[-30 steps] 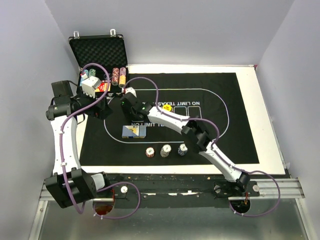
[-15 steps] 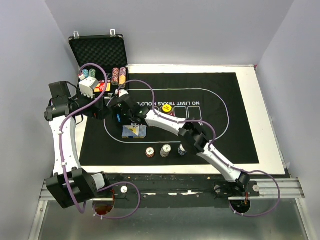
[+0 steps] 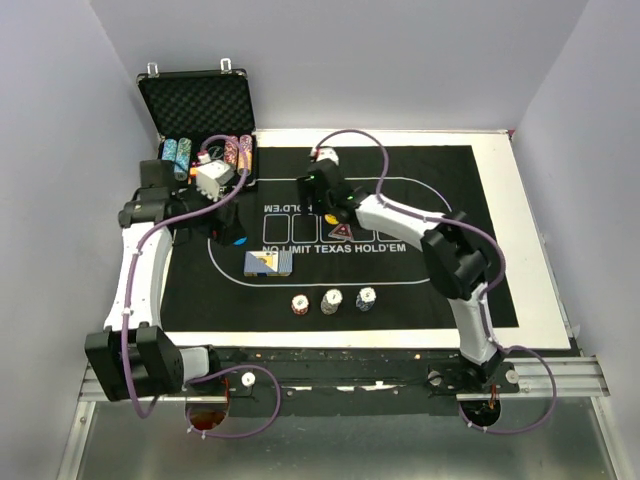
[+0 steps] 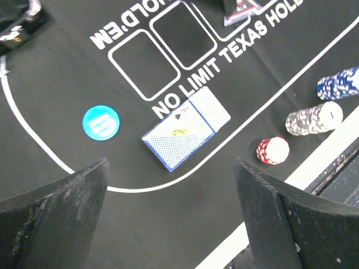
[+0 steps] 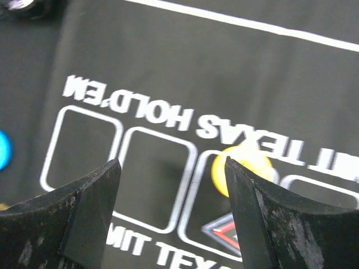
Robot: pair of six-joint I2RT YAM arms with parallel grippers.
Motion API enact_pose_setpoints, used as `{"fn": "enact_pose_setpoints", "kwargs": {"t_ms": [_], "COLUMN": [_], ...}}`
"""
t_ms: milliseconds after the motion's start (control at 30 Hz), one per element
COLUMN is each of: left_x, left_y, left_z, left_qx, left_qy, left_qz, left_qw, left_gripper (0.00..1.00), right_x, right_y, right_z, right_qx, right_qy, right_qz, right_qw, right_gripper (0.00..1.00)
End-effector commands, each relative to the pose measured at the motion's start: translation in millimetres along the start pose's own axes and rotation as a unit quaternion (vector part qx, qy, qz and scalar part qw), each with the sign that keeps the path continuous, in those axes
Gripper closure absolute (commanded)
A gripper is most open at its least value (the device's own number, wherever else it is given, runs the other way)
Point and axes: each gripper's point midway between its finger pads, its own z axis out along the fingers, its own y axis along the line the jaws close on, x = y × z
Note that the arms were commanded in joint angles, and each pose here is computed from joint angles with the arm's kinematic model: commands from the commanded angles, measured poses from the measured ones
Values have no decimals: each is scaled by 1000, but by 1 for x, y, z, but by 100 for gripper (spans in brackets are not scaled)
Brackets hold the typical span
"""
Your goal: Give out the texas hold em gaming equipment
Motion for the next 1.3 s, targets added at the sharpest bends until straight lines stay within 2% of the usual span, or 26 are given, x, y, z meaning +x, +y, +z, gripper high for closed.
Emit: {"fn": "enact_pose_setpoints", "kwargs": {"t_ms": [0,167,400,533,700,967,1133,1267], "left_x": [7,6,15,27,46,72,74,83], "left_y": [7,22,35,36,32,26,20,9], "left_z": [38,80,124,142,148,151,149,146], "left_qx": [-10,-30,-67,-79,-90,-81,-78,-69], "left_qy": [45,89,133,156,170,187,178,178], "left_qz": [14,25,65,68,67,59,74,108], "left_qw": [999,995,987,982,979,977,978,976], "left_gripper": [1,1,1,1,1,1,1,1], "right_x": [2,29,44,49,56,58,52,49], "right_y": [-53,-87,-92,-97,-101,-105,-128,-163], "right_z": [-19,-20,-7,0,4,18,29,31], "right_qx": [98,130,131,142,148,154,171,193], "right_qy": [-17,11,30,40,48,52,49,51], "right_qz": [-41,-29,-40,-51,-58,-53,-15,12], "right_qw": [994,991,990,988,986,985,984,980], "right_gripper": [16,16,17,23,35,39,48,51]}}
